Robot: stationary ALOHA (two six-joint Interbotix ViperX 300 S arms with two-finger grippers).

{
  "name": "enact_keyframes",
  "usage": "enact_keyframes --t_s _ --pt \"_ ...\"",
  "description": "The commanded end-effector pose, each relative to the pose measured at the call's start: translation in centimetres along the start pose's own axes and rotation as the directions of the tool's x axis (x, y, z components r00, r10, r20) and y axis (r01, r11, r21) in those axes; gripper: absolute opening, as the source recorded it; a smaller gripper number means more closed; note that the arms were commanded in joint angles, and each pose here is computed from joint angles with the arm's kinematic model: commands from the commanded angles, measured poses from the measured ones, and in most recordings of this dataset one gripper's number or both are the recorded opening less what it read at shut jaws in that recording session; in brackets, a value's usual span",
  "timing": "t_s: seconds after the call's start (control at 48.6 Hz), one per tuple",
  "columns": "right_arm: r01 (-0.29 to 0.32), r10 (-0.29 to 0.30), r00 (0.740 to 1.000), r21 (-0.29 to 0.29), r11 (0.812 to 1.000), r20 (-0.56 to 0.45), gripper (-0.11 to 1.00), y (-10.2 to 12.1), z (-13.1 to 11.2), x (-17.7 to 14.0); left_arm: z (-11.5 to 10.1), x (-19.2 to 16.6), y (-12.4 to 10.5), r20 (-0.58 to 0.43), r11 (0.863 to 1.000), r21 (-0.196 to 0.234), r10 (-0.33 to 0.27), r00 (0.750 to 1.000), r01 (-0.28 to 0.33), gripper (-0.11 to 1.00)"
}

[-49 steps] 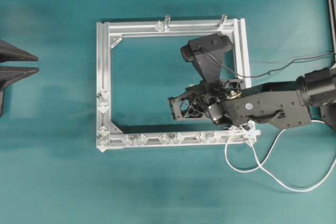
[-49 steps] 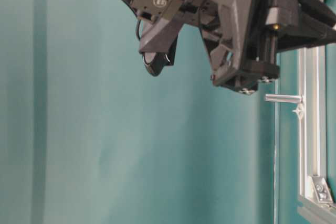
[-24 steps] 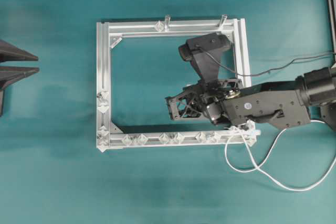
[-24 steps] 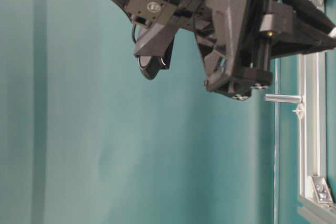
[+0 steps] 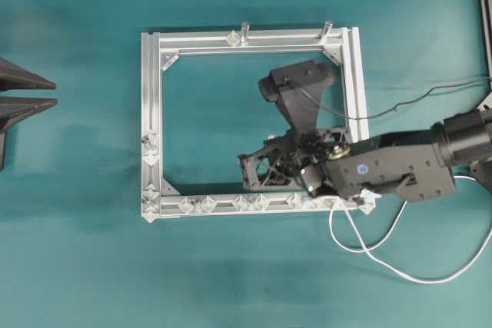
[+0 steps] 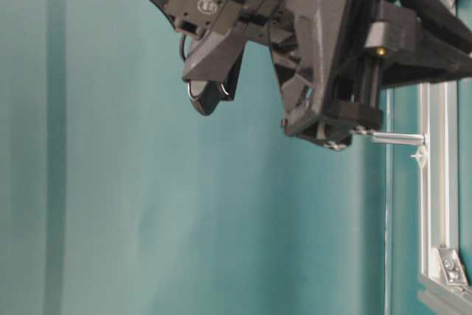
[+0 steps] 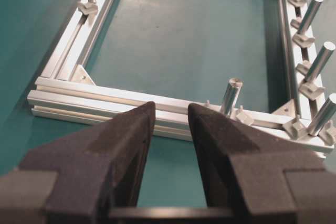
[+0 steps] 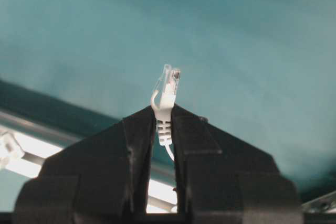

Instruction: Move the cable alternately left and right between 8 closely spaced pins so it hooks onto each one.

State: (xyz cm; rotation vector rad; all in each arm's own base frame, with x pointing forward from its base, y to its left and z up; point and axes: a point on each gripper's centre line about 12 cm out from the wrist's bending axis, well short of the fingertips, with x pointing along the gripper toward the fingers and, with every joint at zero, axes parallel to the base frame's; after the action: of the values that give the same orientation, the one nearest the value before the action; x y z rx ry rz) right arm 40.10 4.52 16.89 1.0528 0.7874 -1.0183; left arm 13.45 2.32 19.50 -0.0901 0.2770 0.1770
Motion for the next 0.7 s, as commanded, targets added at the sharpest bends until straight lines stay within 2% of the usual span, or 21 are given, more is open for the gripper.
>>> enact_keyframes --t_s 0.0,0.411,0.679 --pt "-0.043 0.043 0.999 0.005 0.999 -0.01 0.12 1.1 -0.5 -1.2 0.4 0.0 0.0 0.012 1.0 0.002 0.003 1.0 -0.003 0.38" --pt "-0.057 0.058 0.997 0.025 0.998 -0.057 0.12 1.2 -4.1 -2.3 0.4 0.0 0.0 0.012 1.0 0.002 0.003 1.0 -0.003 0.38" --pt "-0.063 0.066 0.996 0.045 0.997 -0.066 0.12 1.3 -5.0 -2.7 0.4 0.0 0.0 0.012 1.0 0.002 0.003 1.0 -0.003 0.38"
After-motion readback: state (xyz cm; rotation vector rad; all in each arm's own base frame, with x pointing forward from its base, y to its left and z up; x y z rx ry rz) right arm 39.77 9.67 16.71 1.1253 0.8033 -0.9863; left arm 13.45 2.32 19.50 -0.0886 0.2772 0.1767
